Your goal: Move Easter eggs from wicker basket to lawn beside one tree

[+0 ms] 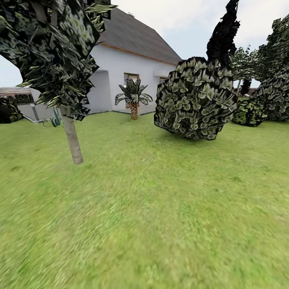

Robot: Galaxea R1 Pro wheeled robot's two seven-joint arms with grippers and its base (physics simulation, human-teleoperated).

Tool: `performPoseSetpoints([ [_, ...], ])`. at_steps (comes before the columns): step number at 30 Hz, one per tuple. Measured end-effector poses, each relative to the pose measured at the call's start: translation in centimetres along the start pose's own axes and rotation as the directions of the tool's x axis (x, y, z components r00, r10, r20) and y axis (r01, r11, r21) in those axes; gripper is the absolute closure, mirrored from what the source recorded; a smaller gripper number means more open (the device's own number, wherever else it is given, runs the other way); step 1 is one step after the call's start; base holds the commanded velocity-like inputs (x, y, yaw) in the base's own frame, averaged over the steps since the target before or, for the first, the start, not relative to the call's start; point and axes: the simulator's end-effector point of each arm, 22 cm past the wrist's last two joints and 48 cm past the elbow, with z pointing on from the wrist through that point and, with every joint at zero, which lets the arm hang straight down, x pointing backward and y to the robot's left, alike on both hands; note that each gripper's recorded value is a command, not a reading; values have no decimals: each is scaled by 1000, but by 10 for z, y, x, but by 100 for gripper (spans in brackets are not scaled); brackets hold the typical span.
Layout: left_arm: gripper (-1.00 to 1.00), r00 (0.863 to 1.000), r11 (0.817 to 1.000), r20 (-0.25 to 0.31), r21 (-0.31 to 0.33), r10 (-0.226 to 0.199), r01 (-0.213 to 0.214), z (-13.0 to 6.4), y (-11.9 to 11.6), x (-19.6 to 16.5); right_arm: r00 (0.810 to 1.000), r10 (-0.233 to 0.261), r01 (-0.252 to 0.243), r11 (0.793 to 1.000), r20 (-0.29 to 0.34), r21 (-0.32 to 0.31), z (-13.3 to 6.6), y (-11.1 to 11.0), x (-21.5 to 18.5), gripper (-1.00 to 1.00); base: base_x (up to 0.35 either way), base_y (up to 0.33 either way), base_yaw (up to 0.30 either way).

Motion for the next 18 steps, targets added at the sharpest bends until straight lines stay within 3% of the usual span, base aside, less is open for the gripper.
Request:
performPoseSetpoints([
  [18, -100, 1000, 1000, 0, 0, -1, 1, 0, 0, 0, 1000, 0, 0, 1000, 1, 0, 0, 0, 0, -100, 333, 0, 0],
])
